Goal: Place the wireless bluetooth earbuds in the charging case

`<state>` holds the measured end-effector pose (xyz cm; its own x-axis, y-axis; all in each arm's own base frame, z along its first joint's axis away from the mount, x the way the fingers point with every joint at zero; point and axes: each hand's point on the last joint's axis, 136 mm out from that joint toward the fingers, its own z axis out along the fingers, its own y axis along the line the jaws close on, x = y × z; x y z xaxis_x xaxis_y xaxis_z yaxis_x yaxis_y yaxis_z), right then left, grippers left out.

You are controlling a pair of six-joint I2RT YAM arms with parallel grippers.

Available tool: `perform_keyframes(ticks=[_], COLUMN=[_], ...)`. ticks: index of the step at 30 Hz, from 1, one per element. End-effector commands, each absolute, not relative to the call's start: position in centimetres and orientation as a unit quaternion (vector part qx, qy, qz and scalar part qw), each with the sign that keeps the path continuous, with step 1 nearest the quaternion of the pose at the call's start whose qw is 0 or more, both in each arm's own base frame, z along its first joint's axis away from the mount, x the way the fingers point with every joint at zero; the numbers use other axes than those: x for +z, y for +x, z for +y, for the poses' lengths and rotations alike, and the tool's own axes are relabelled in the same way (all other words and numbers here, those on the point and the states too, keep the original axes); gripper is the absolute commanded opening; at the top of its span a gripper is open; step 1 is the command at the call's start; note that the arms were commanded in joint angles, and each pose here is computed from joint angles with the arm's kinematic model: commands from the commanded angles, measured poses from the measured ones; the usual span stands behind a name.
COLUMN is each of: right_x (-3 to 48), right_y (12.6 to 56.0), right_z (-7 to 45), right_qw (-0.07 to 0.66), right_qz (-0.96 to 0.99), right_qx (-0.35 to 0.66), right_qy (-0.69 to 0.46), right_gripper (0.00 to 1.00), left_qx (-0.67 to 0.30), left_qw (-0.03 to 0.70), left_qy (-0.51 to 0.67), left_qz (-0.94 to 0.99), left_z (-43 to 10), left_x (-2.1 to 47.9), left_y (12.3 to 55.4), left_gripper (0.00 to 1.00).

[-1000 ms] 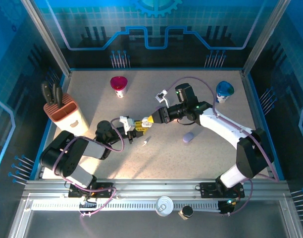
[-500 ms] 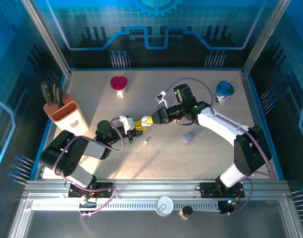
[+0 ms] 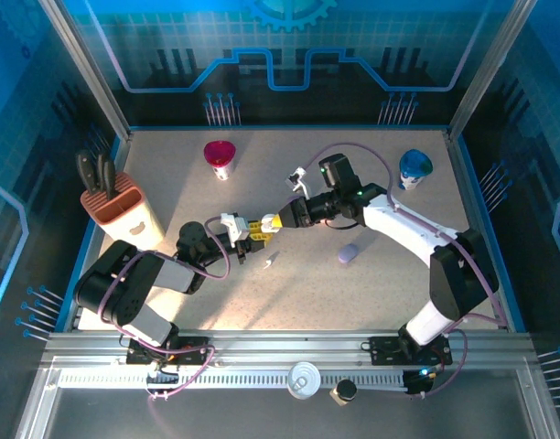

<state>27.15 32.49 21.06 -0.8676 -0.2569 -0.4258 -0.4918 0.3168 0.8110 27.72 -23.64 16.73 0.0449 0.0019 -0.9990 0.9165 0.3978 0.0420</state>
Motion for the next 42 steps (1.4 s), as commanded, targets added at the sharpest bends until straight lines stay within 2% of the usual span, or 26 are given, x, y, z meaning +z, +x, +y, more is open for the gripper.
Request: perform_keyframes(ticks=[1, 10, 15, 18, 35, 42], right_x=[19.8, 20.1, 21.3, 21.5, 22.3, 22.1], right_y=[27.6, 28.1, 28.3, 28.4, 28.3, 28.6], right_z=[32.3, 33.4, 32.9, 32.4, 33.5, 34.4], right_qw=[0.101, 0.101, 0.12, 0.127, 0.124, 0.124], right_qz=[0.823, 0.821, 0.815, 0.816, 0.798, 0.794], right_qx=[0.513, 0.519, 0.525, 0.524, 0.548, 0.55], right_qy=[-0.22, -0.216, -0.215, -0.208, -0.219, -0.227], right_gripper=[0.19, 0.19, 0.34, 0.38, 0.33, 0.35], left_qx=[-0.365, -0.371, -0.363, -0.364, -0.383, -0.387], left_qw=[0.63, 0.627, 0.63, 0.628, 0.61, 0.607], left_qy=[0.412, 0.412, 0.402, 0.401, 0.406, 0.406], left_qz=[0.548, 0.548, 0.555, 0.558, 0.563, 0.563], left_z=[-23.6, -23.7, -23.4, -23.5, -24.0, -24.1], left_x=[18.4, 18.4, 18.3, 18.1, 17.2, 17.2], left_y=[28.1, 28.0, 28.3, 28.4, 28.6, 28.5], left_gripper=[0.08, 0.08, 0.08, 0.08, 0.08, 0.08])
